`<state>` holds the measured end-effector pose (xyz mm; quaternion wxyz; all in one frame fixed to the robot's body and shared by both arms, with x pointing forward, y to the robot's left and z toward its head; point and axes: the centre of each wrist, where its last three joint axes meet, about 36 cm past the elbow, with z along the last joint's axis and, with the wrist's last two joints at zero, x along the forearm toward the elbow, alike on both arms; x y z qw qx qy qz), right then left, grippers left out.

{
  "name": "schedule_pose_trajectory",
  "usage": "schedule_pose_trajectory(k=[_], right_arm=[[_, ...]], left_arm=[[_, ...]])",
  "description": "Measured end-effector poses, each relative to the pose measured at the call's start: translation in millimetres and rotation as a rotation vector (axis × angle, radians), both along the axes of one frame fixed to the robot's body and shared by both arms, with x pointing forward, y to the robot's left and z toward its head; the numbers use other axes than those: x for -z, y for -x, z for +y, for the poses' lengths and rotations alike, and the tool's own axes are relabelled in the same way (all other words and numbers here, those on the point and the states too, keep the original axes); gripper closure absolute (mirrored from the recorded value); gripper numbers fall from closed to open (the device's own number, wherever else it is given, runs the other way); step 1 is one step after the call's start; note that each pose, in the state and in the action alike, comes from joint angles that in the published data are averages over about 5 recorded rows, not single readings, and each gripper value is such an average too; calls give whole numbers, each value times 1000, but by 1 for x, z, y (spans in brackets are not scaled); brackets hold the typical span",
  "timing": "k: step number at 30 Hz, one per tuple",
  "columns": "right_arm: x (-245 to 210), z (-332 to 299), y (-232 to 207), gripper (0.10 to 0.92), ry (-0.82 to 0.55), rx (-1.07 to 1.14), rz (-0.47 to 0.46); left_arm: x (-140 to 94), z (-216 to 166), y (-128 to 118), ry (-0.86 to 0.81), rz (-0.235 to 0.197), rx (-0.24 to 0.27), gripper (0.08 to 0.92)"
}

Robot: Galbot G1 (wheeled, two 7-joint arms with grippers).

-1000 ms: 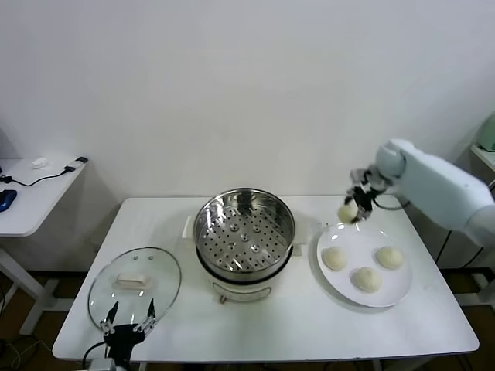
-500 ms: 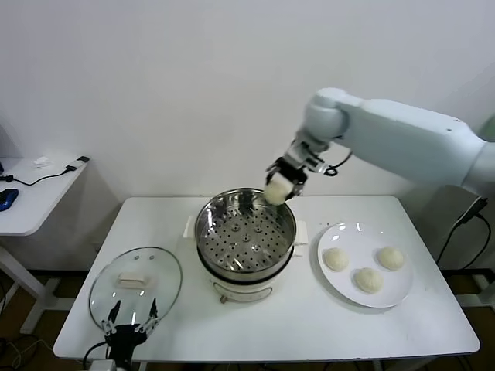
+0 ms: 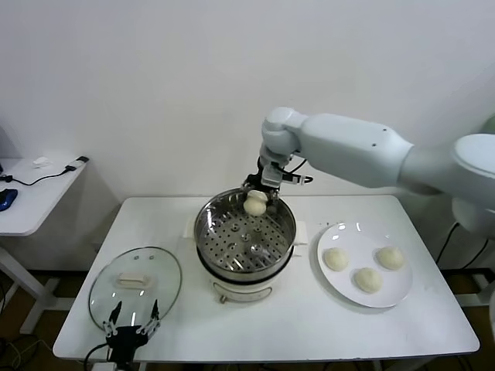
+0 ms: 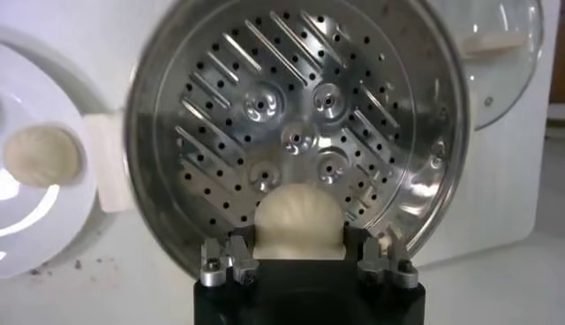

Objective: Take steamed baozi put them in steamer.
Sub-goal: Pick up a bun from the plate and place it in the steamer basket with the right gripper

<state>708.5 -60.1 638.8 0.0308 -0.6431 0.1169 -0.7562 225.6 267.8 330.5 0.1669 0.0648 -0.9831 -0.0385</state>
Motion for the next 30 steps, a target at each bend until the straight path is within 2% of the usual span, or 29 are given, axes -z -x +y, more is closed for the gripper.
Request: schedule_pose_trajectory(k=[7,16,24,30], right_arm=[[29,10,-12,369,-1,-23,15],[46,15,-21,359,-1,-35,25],[53,15,-25,222,-2,-36,42],[40,12,-26,200,-18,-30,44]], left_arm=[[3,1,-3,-1,2,-2,177],[6,4,-5,-5,1,-4,177],[8,3,-5,-3,3,-4,177],[8,-1,-3,-1,5,-3,177]])
